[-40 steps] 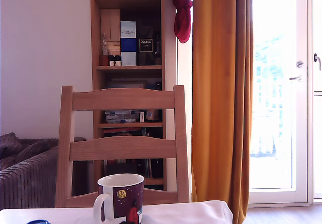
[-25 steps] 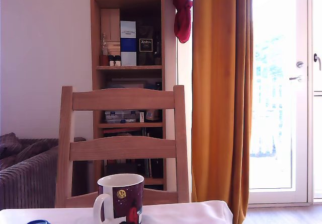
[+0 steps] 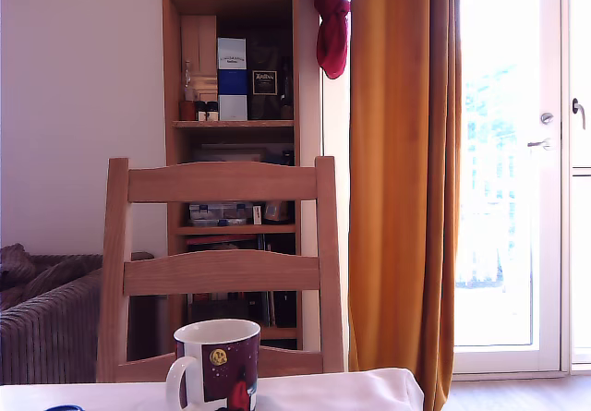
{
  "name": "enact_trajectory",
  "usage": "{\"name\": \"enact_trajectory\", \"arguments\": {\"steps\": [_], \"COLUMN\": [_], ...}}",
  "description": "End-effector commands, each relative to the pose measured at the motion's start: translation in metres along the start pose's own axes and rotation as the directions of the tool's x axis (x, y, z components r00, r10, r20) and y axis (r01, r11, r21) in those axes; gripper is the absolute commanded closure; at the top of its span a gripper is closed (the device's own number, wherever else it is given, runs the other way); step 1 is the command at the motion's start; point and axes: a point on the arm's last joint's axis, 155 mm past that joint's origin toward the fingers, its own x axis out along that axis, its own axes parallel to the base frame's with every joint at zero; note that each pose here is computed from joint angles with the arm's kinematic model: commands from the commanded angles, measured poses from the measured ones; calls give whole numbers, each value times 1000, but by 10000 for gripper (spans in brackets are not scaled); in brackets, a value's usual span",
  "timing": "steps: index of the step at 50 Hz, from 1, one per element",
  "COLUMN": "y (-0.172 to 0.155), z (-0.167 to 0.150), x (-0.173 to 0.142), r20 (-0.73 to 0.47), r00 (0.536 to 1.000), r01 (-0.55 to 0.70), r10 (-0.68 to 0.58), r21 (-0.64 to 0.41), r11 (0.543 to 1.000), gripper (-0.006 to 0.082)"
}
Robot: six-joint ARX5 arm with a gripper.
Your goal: Pick the blue coffee capsule and place it inside the red coffee cup
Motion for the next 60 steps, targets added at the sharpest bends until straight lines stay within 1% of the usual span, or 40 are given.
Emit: {"name": "enact_trajectory", "arguments": {"steps": [1, 11, 16, 17, 19, 20, 21, 24, 26, 28, 30, 37, 43, 51, 60], "y": [-3, 0, 2, 2, 3, 3, 2, 1, -2, -1, -1, 1, 2, 10, 16], "z": [-9, -53, -74, -78, -86, -89, -92, -102, -108, -114, -120, -140, -146, -142, -147], "x": [2, 4, 3, 3, 3, 3, 2, 2, 1, 0, -1, -5, -3, 8, 22], "r20": [-56, -259, -350, -367, -396, -409, -421, -459, -483, -508, -530, -607, -650, -690, -749], "r00": [998, 966, 937, 930, 918, 913, 907, 888, 874, 860, 847, 793, 759, 724, 659], "r01": [11, -26, -73, -84, -102, -108, -112, -134, -140, -156, -171, -219, -253, -285, -316], "r10": [-13, -10, -6, -7, -8, -11, -17, -31, -47, -49, -49, -53, -42, 17, 70], "r21": [-36, -133, -213, -229, -256, -268, -280, -321, -344, -353, -357, -365, -353, -277, -191], "r11": [999, 991, 974, 970, 961, 957, 953, 938, 929, 923, 918, 905, 901, 917, 929], "gripper": [785, 782, 744, 719, 647, 596, 530, 287, 153, 69, 56, 56, 56, 56, 56]}}
